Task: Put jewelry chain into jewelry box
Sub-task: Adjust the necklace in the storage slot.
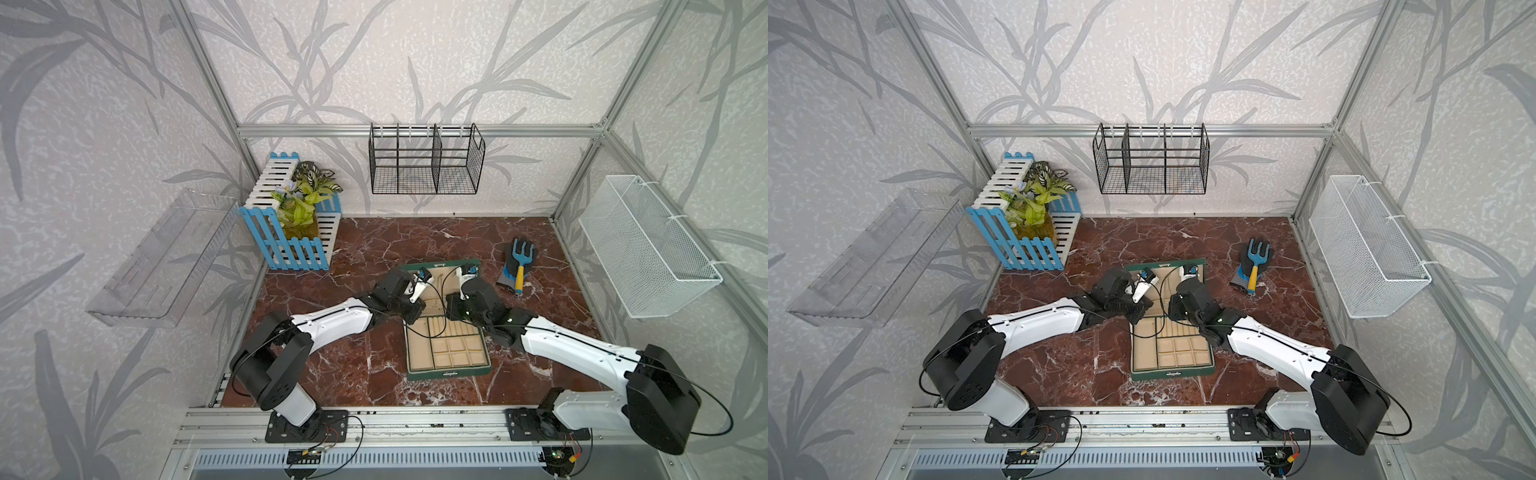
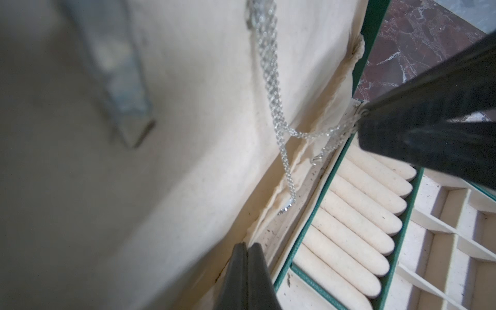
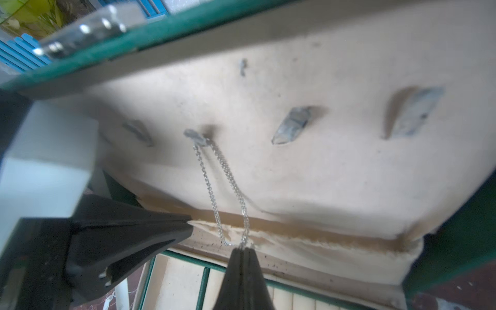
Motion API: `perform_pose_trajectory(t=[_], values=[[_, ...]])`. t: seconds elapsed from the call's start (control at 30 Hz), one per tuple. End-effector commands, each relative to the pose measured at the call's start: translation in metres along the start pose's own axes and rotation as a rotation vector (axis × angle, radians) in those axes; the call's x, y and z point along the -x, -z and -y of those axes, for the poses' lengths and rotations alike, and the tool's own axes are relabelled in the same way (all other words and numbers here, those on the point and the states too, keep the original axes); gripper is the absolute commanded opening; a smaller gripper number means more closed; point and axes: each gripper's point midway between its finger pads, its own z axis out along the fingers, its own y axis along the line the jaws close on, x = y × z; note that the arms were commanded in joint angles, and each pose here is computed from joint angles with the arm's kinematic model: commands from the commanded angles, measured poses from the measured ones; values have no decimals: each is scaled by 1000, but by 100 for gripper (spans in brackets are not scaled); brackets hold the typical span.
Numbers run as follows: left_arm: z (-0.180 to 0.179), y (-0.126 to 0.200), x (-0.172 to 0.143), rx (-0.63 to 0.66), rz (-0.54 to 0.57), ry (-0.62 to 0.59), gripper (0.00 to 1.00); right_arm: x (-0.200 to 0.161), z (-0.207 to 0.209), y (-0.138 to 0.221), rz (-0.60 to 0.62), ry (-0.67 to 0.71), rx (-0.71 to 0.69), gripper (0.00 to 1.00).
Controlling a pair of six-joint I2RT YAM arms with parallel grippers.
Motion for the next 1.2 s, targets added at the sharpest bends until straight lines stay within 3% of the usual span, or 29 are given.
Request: perform_pose_trajectory(t=[0.0,0.23,0.57,0.63,0.73,0.87,1.03,1.17], values=[[3,-3,9,-14,28,-12,1,30,-9,6,78,17,18,0],[2,-3,10,-12,30,-14,1,45,-14,1,100,26,25,0],[3,-2,11,-14,33,-14,1,21,-1,-19,30,3,-12,0],[3,-2,11,-14,33,-15,1,21,1,-18,29,-3,-18,18],[3,-2,11,-14,34,-14,1,24,2,-12,39,-4,-19,37],[3,-2,11,-12,35,-13,2,27,3,-4,56,-6,-16,41],[4,1,16,-16,54,-21,6,27,4,12,81,-14,8,54],[10,9,25,-43,88,-53,24,26,7,28,111,-2,29,65]])
